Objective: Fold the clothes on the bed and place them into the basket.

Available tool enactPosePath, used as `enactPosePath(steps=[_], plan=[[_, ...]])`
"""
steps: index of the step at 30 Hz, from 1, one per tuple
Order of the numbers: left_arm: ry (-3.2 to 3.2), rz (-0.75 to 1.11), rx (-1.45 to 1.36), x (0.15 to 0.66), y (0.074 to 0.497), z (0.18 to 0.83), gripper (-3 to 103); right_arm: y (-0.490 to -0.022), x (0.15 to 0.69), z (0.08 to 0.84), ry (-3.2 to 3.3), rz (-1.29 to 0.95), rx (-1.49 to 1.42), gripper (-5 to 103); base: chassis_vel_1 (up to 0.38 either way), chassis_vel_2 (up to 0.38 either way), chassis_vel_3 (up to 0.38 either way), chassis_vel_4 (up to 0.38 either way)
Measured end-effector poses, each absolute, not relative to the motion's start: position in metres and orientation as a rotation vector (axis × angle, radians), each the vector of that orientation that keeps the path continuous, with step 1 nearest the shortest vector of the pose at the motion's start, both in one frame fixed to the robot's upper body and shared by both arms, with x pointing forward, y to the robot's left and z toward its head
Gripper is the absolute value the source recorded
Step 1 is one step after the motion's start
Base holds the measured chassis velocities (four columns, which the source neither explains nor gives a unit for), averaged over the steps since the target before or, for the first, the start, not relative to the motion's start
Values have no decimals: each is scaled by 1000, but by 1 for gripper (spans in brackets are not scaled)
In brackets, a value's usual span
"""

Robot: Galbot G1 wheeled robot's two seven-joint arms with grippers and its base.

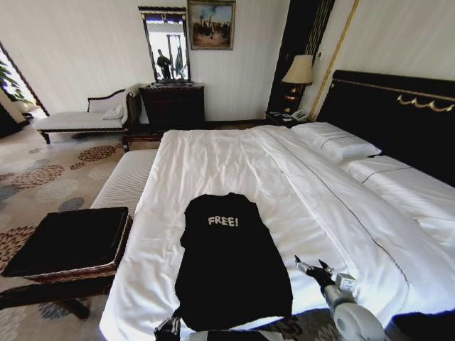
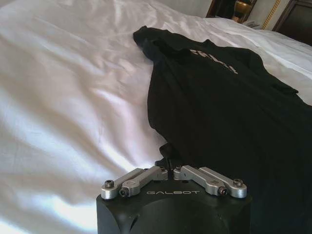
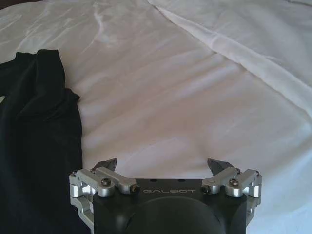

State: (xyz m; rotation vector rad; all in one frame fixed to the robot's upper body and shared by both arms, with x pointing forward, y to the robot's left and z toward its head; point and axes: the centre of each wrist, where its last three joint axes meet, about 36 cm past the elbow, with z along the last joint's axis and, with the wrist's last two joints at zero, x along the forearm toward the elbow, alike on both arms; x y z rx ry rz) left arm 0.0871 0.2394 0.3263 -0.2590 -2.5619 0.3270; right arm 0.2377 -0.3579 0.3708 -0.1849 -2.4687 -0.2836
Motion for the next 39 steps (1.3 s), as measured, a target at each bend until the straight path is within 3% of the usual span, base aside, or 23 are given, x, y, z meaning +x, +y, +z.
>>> enactPosePath(steps=[14, 25, 30, 39], plan=[[-2570, 319, -243, 81, 240, 335, 1, -380, 211, 334, -2275, -463, -194, 100, 0, 0, 0, 0], [-2573, 321, -228, 81, 243, 337, 1, -361, 200, 378, -2299, -713, -145, 100, 0, 0, 0, 0], [-2571, 323, -234, 82, 244, 337, 1, -356, 185, 391, -2259, -649, 6, 100, 0, 0, 0, 0], [-2568, 323, -236, 83, 245, 336, 1, -366, 183, 362, -2174, -541, 29, 100, 0, 0, 0, 0]])
